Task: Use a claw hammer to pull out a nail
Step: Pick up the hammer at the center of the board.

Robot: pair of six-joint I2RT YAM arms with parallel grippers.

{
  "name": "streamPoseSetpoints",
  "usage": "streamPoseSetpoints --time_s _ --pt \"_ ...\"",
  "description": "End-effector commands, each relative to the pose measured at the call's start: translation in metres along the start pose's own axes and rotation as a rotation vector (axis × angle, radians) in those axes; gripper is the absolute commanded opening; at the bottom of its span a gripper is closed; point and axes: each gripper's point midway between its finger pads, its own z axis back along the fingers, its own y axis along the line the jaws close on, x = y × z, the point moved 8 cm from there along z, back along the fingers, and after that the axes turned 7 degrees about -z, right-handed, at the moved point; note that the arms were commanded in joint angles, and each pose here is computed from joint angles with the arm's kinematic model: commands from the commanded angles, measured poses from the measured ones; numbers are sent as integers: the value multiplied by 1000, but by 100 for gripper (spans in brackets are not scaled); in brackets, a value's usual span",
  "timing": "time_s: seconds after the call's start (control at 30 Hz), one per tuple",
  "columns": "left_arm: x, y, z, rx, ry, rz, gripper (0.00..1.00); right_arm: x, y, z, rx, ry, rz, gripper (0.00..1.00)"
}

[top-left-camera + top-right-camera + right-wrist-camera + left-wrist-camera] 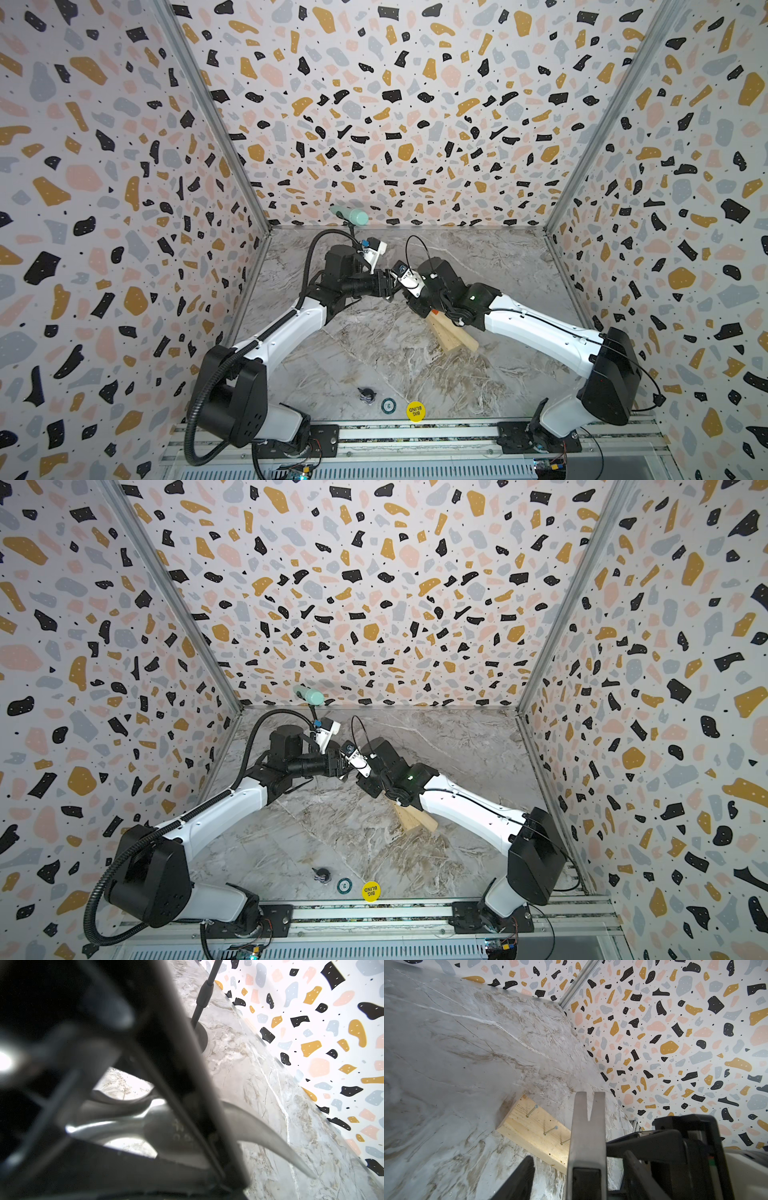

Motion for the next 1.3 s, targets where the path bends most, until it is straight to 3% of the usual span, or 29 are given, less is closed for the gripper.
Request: streamPoseSetpoints --time_s 0.0,0.8,1.03,1.27 --pt "4 -6 -2 -31 -6 -28 60 48 -11 25 -55 -198 -11 0" --pt "0 -11 -8 -79 7 -16 37 47 -14 26 -56 -212 -4 0" --pt "1 -12 -9 -103 1 -4 22 46 -16 26 -55 -219 -11 0" --pt "1 -14 -9 -121 -4 1 18 45 -18 27 -55 -221 -16 0"
